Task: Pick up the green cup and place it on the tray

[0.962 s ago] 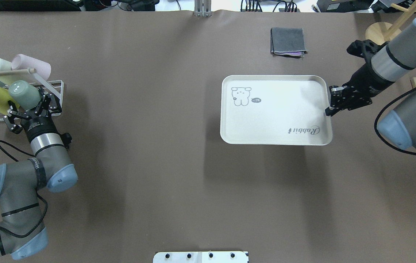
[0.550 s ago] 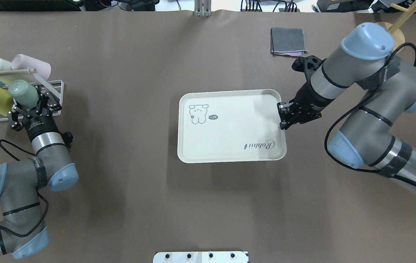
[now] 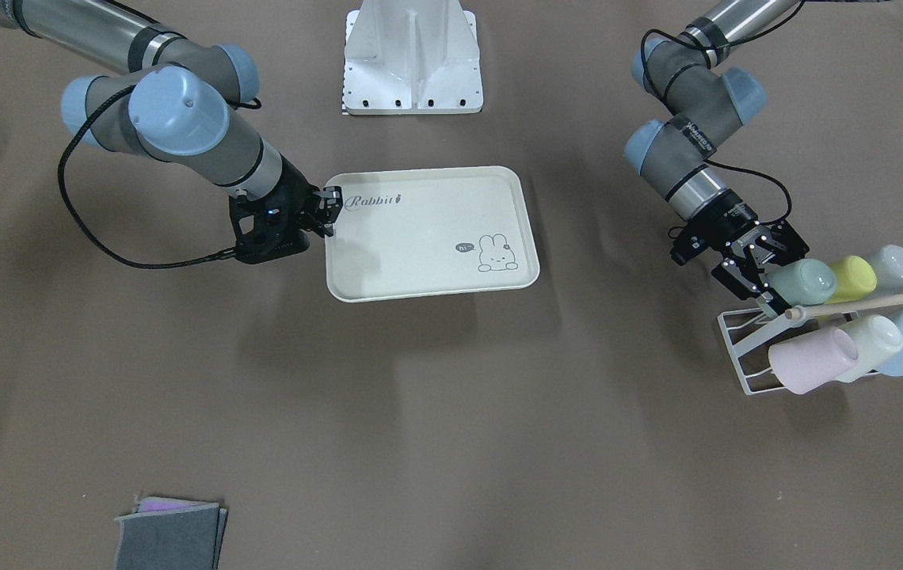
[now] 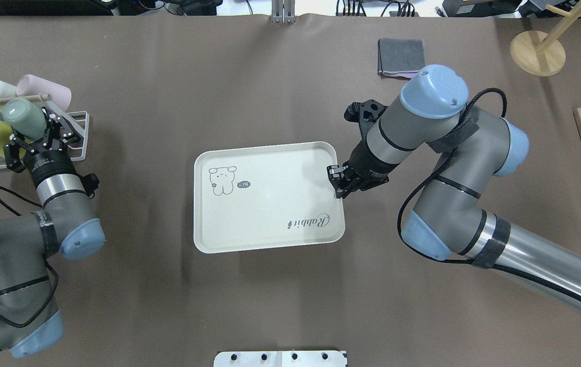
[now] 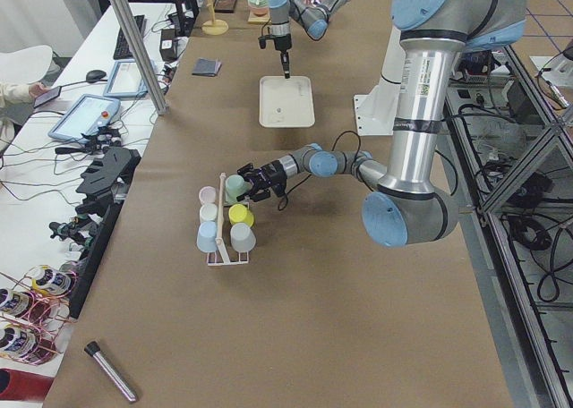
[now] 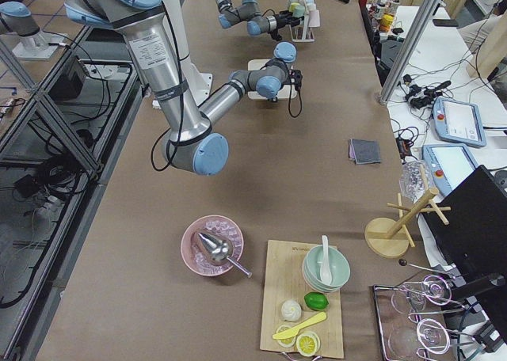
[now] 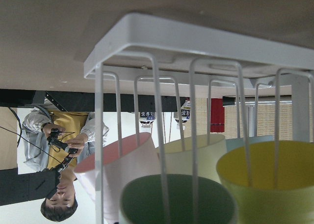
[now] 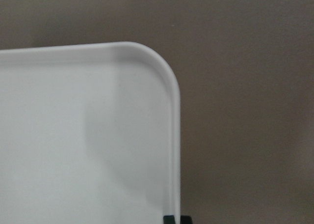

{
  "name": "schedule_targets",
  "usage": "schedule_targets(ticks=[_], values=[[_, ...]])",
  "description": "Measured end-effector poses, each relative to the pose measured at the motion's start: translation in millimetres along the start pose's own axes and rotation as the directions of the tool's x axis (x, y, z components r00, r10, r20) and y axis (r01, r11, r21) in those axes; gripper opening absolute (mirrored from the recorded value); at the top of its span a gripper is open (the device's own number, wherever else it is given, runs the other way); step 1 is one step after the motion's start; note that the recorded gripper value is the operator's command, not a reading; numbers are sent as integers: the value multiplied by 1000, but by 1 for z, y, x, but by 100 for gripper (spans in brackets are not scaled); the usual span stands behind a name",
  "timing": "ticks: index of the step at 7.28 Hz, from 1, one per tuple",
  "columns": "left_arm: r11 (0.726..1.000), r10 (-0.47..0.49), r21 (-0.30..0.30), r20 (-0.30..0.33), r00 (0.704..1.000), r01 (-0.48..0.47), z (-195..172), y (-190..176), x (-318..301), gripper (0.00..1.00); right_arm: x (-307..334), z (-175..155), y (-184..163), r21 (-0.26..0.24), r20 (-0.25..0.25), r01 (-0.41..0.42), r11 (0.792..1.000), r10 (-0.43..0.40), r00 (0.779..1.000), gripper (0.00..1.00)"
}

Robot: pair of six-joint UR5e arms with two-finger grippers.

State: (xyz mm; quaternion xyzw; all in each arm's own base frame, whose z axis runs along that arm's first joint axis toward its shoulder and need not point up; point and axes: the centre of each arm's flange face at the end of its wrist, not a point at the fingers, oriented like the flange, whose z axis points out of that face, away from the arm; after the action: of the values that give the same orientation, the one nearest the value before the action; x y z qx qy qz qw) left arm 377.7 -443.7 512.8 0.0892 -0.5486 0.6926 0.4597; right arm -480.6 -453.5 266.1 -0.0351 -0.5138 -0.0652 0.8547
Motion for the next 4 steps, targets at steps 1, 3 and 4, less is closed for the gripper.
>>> schedule_targets(ticks=[1,3,4], values=[[1000,-2,-23,16,1000,2,0,20,5,11,-14,14,4,-11,2,-8,1000,8,1000,0],[998,-24,-49,51,998,26,-8,62,18,7,-26,36,7,-13,-7,-21,1000,21,1000,0],[997,-51,-59,72,996,55,-13,82,23,1,-24,43,4,-12,-6,-34,999,34,999,0]])
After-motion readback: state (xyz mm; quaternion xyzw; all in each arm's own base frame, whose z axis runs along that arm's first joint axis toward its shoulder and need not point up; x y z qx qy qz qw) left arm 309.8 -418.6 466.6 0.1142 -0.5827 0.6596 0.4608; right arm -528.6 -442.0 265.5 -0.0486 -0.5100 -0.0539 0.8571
